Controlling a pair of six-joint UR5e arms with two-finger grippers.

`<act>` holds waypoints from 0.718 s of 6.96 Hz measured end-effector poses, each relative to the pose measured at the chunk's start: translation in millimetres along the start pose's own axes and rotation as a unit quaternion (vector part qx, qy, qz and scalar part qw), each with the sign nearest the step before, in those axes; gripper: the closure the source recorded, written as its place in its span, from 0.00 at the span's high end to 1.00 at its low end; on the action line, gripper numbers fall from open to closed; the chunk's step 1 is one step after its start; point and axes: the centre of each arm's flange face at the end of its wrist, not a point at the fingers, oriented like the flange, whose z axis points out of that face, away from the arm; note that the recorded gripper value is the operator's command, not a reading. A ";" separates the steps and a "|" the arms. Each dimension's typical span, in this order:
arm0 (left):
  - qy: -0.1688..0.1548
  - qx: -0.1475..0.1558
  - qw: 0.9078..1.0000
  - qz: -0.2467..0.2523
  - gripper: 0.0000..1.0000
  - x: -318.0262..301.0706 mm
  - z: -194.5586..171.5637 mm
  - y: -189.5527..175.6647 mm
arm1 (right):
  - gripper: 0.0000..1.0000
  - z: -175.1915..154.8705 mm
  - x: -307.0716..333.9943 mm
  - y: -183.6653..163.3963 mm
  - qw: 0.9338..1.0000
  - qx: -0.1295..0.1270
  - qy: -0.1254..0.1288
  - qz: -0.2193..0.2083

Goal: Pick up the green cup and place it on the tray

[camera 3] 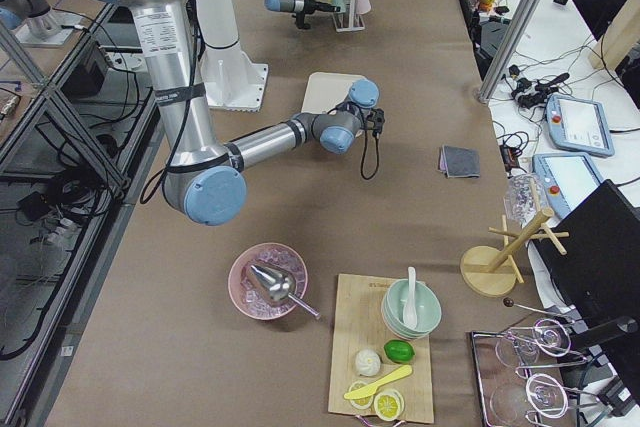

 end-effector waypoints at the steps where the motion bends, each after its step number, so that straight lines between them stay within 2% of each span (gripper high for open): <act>1: -0.001 -0.003 1.000 -0.002 0.97 -1.2 2.9 2.0 | 0.00 9.3 -26.2 0.7 1.000 -0.009 0.000 -0.007; 5: -0.005 -0.014 1.000 -0.011 0.97 9.4 25.0 -6.1 | 0.00 44.3 -119.2 16.7 0.999 -0.016 0.002 -0.043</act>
